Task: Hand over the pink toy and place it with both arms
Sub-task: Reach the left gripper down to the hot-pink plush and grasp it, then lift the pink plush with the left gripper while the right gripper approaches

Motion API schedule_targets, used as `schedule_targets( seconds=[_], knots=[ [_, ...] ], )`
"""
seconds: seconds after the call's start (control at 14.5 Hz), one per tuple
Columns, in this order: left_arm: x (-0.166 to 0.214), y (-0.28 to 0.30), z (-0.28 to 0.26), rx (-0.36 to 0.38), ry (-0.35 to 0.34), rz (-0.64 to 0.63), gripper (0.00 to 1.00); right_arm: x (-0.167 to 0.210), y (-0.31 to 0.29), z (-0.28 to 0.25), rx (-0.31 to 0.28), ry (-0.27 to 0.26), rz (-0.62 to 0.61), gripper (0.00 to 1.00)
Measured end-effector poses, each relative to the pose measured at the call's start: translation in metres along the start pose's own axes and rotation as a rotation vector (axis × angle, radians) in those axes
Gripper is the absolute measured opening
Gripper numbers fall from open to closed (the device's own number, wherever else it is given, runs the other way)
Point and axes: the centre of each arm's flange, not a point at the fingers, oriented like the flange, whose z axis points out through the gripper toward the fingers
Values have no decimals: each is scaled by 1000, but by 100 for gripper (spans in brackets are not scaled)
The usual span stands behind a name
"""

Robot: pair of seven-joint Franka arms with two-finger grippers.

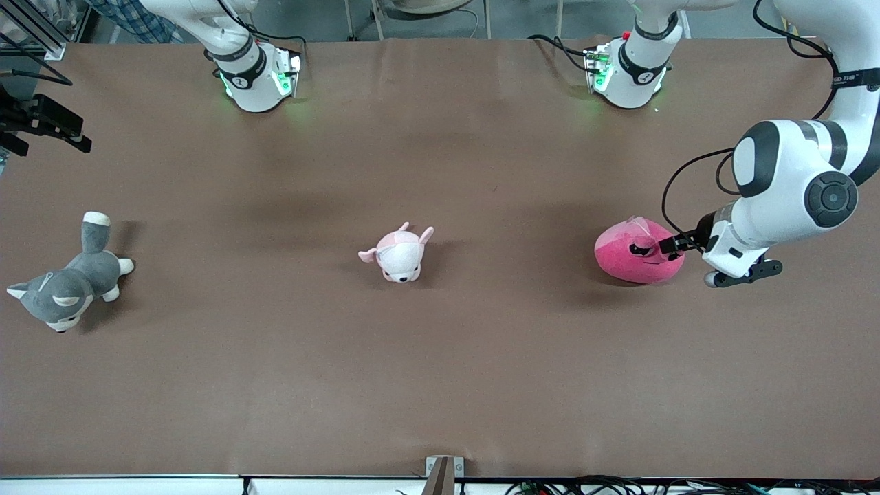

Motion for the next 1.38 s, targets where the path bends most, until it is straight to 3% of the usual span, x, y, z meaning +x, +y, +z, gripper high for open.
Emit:
schedule_targets(
  seconds=[0.07, 0.21, 0.35, 0.48, 0.62, 0.83, 1.04, 1.24, 1.38],
  knots=[
    [0, 0, 0, 0, 1, 0, 66, 0, 0, -2, -1, 4, 1, 100],
    [0, 0, 1, -1, 3, 0, 60, 0, 3, -4, -1, 8, 5, 100],
    [0, 0, 3, -2, 7, 0, 41, 0, 6, -3, -1, 6, 12, 100],
    [0, 1, 6, -3, 13, 1, 36, 3, 9, 2, 0, -2, 17, 100],
    [1, 1, 8, -3, 14, 1, 16, 14, 11, 21, 1, -38, 19, 100],
    [1, 2, 6, -5, 18, -16, 9, 44, 17, 67, 1, -105, 29, 100],
    [-1, 11, -16, 0, -3, -38, 9, 68, 28, 115, 4, -178, 45, 100],
    [-10, 45, -67, 3, -19, -66, 9, 72, 32, 119, 3, -187, 101, 100],
    [-23, 74, -104, -1, -14, -84, 9, 71, 24, 115, 0, -193, 228, 100]
  ],
)
